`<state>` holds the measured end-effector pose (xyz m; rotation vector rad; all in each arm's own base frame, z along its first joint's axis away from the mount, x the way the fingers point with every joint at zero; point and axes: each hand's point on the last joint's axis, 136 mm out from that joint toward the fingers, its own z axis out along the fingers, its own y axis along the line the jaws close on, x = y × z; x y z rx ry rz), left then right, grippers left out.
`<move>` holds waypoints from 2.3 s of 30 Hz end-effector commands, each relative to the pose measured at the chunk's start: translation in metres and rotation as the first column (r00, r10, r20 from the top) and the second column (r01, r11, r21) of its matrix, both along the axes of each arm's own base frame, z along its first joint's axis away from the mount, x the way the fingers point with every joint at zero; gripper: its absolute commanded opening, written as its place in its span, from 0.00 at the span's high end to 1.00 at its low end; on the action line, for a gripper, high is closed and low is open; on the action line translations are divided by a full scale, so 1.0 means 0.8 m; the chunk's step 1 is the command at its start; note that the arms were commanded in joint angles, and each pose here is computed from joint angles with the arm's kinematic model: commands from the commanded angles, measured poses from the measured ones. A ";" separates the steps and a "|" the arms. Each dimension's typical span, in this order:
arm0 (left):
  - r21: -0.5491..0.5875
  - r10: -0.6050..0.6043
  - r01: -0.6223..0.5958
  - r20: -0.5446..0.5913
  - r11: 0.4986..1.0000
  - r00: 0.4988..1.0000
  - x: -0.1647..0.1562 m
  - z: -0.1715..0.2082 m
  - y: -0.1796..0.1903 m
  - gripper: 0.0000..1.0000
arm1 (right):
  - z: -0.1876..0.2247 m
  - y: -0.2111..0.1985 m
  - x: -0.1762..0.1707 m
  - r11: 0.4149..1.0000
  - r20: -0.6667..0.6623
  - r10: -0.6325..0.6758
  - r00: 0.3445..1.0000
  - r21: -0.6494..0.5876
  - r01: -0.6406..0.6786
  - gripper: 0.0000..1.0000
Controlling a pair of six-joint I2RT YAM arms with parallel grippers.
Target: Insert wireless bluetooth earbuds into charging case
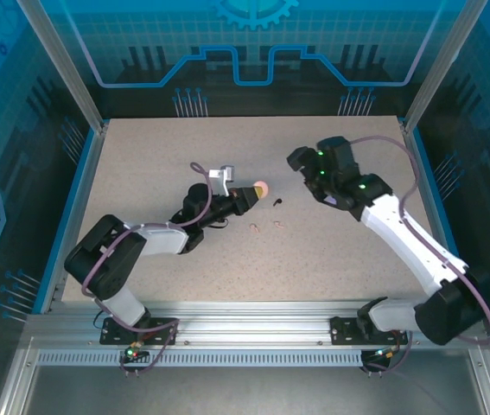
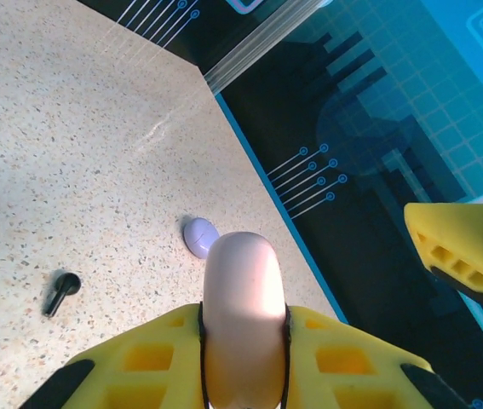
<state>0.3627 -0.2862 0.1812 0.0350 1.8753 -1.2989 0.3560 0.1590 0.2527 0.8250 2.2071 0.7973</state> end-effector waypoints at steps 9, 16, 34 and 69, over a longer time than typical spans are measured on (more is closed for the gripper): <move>0.154 -0.261 0.249 0.063 0.956 0.963 -0.038 0.042 0.005 1.00 | -0.046 0.074 -0.042 0.725 0.206 0.687 0.696 -0.247 -0.643 0.19; 0.150 -0.323 0.316 0.031 0.937 0.946 -0.049 0.038 0.008 1.00 | -0.063 0.104 -0.066 0.624 0.281 0.778 0.562 -0.239 -0.744 0.20; 0.126 -0.379 0.372 0.037 0.919 0.924 -0.062 0.046 0.004 1.00 | -0.085 0.124 -0.036 0.625 0.249 0.779 0.575 -0.233 -0.745 0.25; 0.071 -0.409 0.405 0.063 0.912 0.910 -0.073 0.061 0.001 1.00 | -0.048 0.119 -0.056 0.613 0.353 0.766 0.537 -0.152 -0.775 0.47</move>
